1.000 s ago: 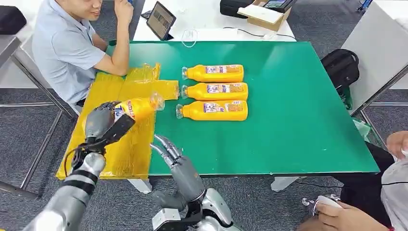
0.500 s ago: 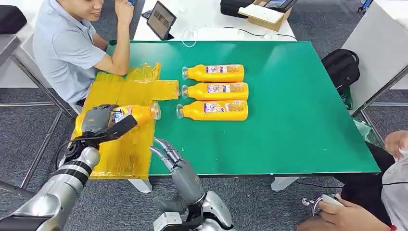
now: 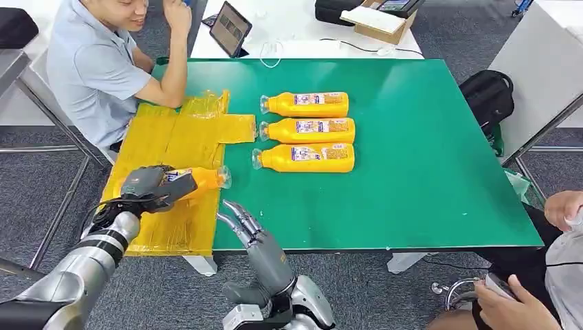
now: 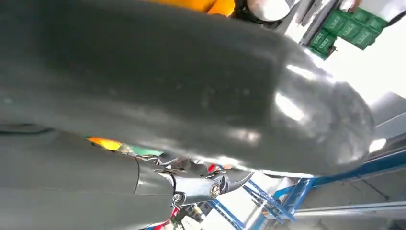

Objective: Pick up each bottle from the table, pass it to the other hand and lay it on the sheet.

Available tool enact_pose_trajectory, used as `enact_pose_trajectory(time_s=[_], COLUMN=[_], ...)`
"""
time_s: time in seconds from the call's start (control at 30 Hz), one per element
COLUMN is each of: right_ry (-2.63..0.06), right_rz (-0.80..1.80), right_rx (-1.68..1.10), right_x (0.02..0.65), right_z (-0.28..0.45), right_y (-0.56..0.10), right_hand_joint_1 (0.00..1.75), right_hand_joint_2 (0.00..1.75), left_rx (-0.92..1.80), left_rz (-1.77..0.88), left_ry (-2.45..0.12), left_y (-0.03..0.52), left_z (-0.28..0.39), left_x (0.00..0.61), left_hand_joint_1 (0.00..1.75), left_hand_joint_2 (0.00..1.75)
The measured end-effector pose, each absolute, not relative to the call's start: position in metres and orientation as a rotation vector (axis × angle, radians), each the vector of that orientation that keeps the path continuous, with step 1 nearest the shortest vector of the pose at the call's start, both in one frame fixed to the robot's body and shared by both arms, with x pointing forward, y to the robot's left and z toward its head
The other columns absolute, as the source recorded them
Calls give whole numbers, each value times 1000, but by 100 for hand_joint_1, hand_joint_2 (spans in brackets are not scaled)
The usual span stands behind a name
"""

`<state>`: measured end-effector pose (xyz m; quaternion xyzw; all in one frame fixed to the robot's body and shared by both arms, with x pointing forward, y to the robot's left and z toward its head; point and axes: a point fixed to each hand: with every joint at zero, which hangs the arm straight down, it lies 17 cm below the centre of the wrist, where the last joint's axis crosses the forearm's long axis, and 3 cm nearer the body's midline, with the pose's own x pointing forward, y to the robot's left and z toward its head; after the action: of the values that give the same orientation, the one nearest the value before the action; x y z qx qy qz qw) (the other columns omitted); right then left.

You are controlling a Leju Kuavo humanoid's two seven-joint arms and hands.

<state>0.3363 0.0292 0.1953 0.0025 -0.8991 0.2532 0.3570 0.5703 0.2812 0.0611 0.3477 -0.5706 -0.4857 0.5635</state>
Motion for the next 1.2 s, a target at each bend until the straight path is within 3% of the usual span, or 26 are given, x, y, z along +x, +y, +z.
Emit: enact_pose_trajectory(time_s=[0.03,0.07,0.1,0.17,0.53,0.77,1.2], right_ry=[-2321,-2320,-2320,-2319,-2309,-2297,-2292], right_rz=[654,655,656,657,633,599,652], right_rx=[6,6,6,6,41,53,82], right_x=[336,336,336,336,339,350,352], right_z=[195,195,194,194,189,191,187], right_y=[29,29,29,29,28,29,39], right_hand_joint_1=[0,0,0,0,0,0,0], right_hand_joint_2=[0,0,0,0,0,0,0], left_rx=[818,818,817,806,487,123,-35], left_rz=[-1143,-1143,-1144,-1146,-1091,-894,-662], left_ry=[-1343,-1343,-1342,-1334,-1323,-1521,-1785], left_y=[281,281,281,281,256,223,205], left_z=[61,61,61,58,46,67,133], left_x=[570,570,570,569,561,544,536], left_hand_joint_1=[140,75,21,0,0,0,0], left_hand_joint_2=[175,175,175,175,175,175,175])
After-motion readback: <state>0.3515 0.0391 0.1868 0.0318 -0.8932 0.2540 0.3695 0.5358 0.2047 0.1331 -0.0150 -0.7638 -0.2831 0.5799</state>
